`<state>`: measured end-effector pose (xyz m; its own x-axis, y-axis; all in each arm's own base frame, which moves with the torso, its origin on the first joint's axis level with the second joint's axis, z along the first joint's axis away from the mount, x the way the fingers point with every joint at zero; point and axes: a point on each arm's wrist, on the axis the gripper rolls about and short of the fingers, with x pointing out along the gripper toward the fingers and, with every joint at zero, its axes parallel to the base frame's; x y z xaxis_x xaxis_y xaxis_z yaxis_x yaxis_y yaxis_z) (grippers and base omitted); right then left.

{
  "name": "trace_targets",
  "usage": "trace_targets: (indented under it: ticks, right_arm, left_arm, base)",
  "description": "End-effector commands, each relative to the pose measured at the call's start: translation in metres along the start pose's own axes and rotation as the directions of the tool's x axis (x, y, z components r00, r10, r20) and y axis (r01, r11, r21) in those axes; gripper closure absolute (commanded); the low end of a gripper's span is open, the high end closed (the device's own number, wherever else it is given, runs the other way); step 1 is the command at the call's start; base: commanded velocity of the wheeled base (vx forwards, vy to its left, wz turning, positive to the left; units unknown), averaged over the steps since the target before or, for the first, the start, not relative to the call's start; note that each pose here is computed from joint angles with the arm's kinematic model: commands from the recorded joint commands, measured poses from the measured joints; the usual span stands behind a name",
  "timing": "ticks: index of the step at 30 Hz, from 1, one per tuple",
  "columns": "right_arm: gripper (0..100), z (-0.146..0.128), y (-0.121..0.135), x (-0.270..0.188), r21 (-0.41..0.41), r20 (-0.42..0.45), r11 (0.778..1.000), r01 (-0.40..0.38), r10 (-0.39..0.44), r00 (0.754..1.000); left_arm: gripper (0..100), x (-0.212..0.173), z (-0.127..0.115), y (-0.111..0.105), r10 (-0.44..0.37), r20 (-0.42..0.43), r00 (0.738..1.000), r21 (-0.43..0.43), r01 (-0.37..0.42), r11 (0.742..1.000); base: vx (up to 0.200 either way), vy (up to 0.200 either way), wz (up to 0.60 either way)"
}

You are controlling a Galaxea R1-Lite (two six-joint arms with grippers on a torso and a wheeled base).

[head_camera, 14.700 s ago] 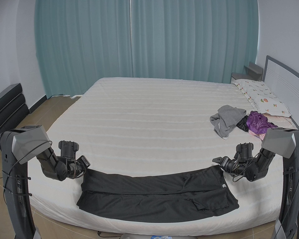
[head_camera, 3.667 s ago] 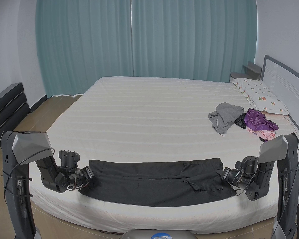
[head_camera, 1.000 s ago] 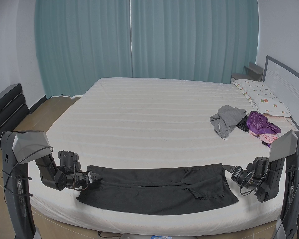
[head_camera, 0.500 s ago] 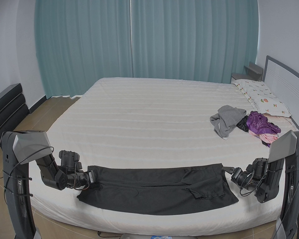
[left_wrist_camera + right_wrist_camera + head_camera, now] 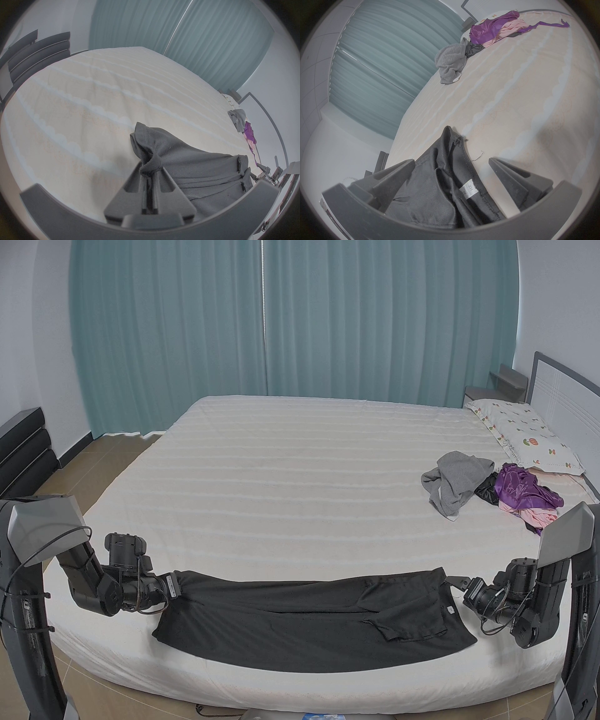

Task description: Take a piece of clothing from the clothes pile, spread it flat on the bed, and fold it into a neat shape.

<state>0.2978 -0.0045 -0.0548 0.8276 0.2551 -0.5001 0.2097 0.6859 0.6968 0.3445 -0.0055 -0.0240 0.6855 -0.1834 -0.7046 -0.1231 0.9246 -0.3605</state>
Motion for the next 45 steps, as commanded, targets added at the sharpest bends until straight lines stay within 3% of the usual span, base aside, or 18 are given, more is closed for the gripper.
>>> trace_targets:
  ticks: [1, 45]
  right_arm:
    - [0, 0.0005, 0.0003, 0.0003, -0.003, 0.007, 1.0, -0.007, 0.007, 1.0]
    - [0, 0.0008, -0.0002, 0.0024, -0.005, 0.009, 1.0, -0.009, 0.009, 1.0]
  left_arm:
    - [100, 0.0001, 0.002, 0.0026, 0.005, 0.007, 1.0, -0.006, -0.005, 1.0]
    - [100, 0.0066, 0.0006, 0.0044, 0.003, 0.013, 1.0, -0.008, -0.002, 1.0]
  base:
    - [0.0, 0.0, 0.0]
    - [-0.027, 0.014, 0.0]
